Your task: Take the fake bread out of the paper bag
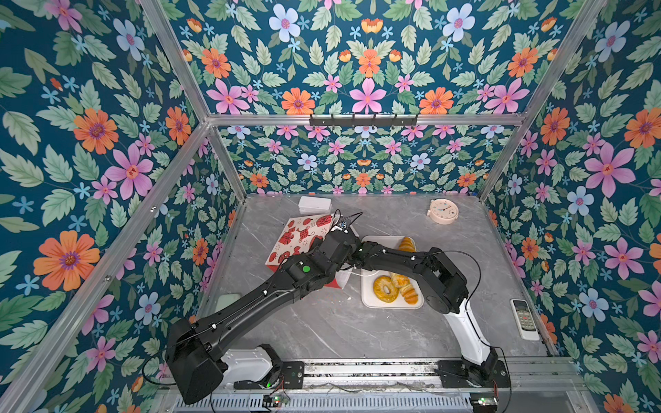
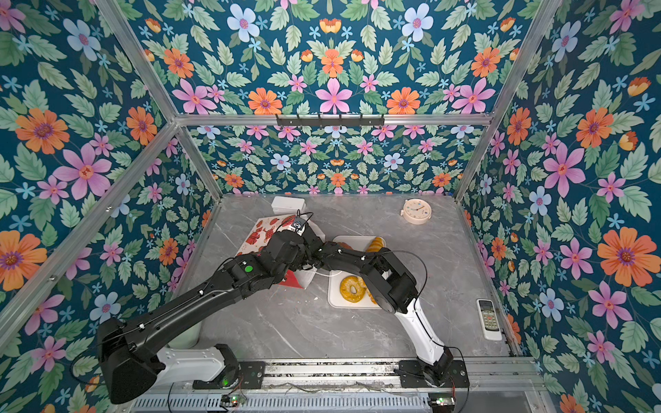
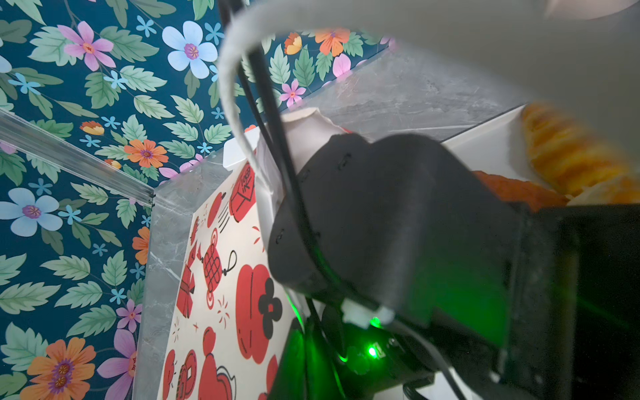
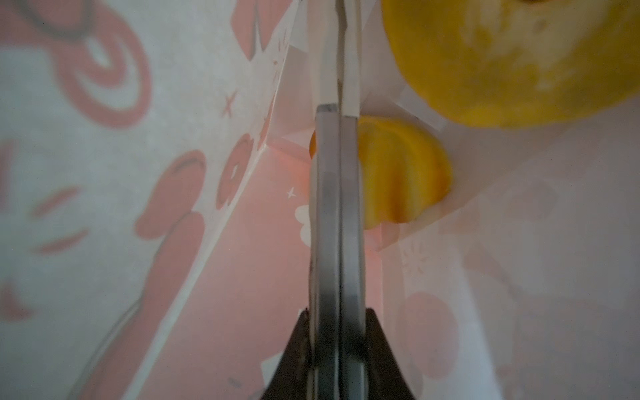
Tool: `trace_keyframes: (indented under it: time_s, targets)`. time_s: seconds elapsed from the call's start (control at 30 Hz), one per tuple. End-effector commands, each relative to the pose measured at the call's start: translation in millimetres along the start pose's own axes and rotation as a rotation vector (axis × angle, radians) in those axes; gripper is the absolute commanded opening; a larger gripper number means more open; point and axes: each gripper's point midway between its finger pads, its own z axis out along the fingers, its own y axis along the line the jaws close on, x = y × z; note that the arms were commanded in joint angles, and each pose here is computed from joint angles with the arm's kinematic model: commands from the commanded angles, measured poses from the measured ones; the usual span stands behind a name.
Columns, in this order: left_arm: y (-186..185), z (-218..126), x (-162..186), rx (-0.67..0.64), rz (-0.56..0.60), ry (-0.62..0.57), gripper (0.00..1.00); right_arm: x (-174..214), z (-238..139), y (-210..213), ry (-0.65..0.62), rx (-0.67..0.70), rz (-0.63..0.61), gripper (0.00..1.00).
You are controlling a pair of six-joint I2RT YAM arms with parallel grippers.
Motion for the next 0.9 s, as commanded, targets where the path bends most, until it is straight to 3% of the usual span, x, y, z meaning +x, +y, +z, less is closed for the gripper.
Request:
trace_keyframes:
  time_s: [0.0, 0.3, 0.4, 0.57, 0.87]
  targets:
    - [-10.2, -0.5, -15.3, 0.046, -0.006, -0.041, 0.0, -10.0, 4.9, 17.5, -0.014, -0.094, -0.023, 0.0]
    - [-23.3, 8.5, -32.2, 0.032, 0.089, -0.026, 0.0, -32.1, -4.4, 59.3, -0.111, -0.318, -0.112, 0.0]
    - [-27.1, 12.0, -28.8, 0.03, 0.103, -0.013, 0.0, -33.7, -4.6, 55.0, -0.124, -0.361, -0.103, 0.0]
    - [-28.0, 18.3, -12.8, 0.011, 0.107, 0.011, 0.0, -15.4, 2.6, 15.0, -0.087, -0.273, -0.036, 0.0]
    - [-28.3, 23.7, 17.4, 0.005, 0.068, 0.015, 0.01, 25.2, -7.5, -40.1, -0.003, 0.019, 0.078, 0.01]
